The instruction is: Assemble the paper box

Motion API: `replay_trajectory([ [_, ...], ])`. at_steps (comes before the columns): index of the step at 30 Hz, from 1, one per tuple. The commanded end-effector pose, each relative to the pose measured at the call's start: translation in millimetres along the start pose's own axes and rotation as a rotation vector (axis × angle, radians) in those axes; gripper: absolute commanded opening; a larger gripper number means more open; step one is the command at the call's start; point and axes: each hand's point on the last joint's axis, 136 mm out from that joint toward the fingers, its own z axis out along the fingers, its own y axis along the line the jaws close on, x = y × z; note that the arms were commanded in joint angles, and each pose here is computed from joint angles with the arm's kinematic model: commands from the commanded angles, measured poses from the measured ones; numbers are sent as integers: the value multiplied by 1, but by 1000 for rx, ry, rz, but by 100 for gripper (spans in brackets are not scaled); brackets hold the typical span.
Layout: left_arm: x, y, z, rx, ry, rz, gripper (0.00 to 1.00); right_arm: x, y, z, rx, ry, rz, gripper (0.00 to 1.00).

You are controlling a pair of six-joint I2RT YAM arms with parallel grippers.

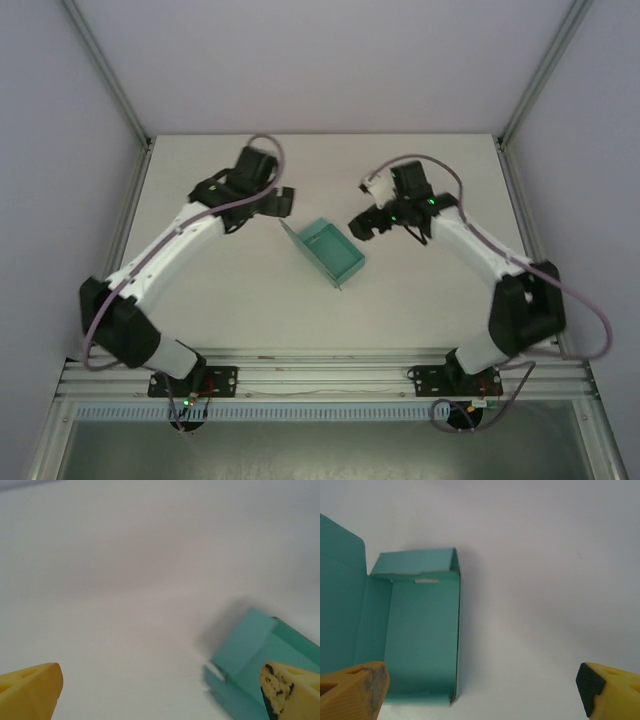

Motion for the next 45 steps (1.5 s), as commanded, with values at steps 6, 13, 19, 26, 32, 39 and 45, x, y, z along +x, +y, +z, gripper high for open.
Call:
replay_trajectory([
  [6, 45, 23, 0, 23, 24, -193, 100, -39, 23, 57, -220, 0, -249, 92],
  [13, 75, 30, 4, 18, 62, -211, 100, -20, 50, 90, -464, 169, -404, 80],
  [19, 89, 29, 7, 39, 68, -228, 100, -6, 64, 115, -528, 254, -421, 74],
  [26, 97, 29, 14, 41, 87, -225, 100, 16, 51, 142, -439, 388, -426, 54],
  [32, 96, 27, 19, 43, 98, -218, 100, 16, 45, 142, -373, 386, -393, 39],
  [39, 93, 25, 21, 50, 93, -219, 100, 19, 30, 124, -160, 323, -221, 17],
  [45, 88, 21, 25, 64, 92, -223, 100, 5, -3, 88, 160, 111, -23, 11],
])
